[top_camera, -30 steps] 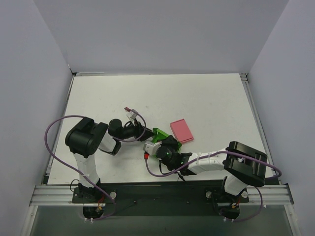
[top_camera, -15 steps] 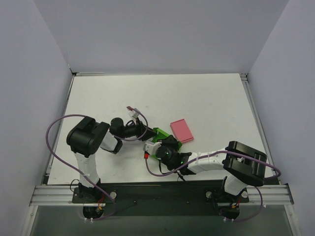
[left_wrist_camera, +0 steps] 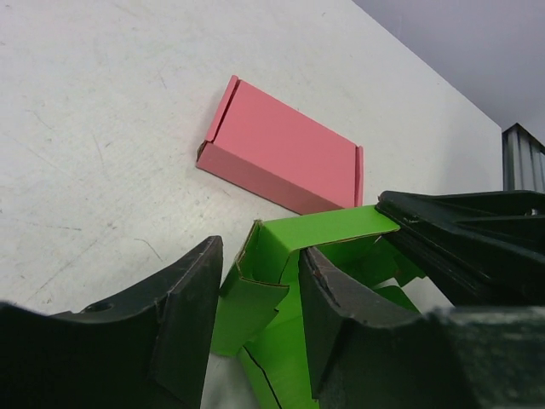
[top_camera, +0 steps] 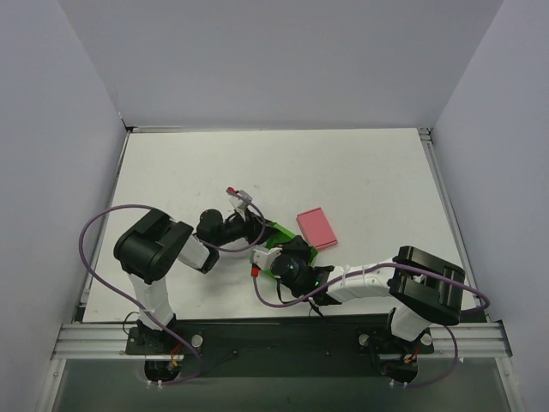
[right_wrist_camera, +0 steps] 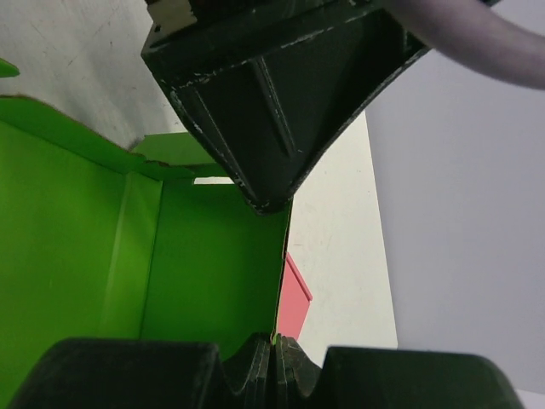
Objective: Fold the paper box
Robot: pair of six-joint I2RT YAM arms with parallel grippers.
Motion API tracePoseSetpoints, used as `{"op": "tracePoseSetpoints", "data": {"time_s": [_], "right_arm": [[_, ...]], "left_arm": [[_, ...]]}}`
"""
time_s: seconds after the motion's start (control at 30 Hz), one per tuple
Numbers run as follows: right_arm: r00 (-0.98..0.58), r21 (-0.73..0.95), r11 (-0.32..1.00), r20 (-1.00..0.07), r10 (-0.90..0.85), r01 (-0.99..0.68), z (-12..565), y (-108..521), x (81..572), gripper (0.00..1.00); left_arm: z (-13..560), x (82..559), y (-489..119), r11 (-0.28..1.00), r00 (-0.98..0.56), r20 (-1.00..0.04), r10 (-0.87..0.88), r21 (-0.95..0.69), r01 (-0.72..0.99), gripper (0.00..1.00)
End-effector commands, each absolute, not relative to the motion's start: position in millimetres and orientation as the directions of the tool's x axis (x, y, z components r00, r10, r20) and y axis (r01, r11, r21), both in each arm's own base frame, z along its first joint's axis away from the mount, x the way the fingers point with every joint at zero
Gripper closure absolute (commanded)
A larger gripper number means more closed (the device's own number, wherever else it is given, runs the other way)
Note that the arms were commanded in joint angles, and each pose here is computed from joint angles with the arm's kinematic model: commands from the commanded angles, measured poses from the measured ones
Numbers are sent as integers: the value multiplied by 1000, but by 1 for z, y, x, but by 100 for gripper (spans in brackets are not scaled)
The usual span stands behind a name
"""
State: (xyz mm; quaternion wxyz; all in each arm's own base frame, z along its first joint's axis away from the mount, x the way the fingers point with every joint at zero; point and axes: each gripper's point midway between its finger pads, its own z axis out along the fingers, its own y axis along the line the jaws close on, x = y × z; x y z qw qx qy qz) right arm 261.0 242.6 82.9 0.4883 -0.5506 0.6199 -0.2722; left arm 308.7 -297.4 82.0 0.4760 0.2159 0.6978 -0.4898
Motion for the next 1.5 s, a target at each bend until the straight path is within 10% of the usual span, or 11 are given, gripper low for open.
{"op": "tracePoseSetpoints", "data": {"time_s": [0.0,0.87,1.13,1.47], "right_arm": [[86,-861,244,-313,-946,-446,80,247,259,100],[57,-866,302,-353,-934,-399,92,244,263,100],[-33,-752,552,-581,-813,-361,130,232,257,50],[-319,-95,978,-935,-151,-186,192,220,231,43]], "left_arm": [[134,329,-289,505,-204,-940,-272,-320,802,52],[100,313,-284,627,-301,-937,-177,-343,700,78],[101,303,-269,661,-250,-954,-163,-294,690,88],[104,305,-242,815,-212,-973,-87,-192,546,88]]}}
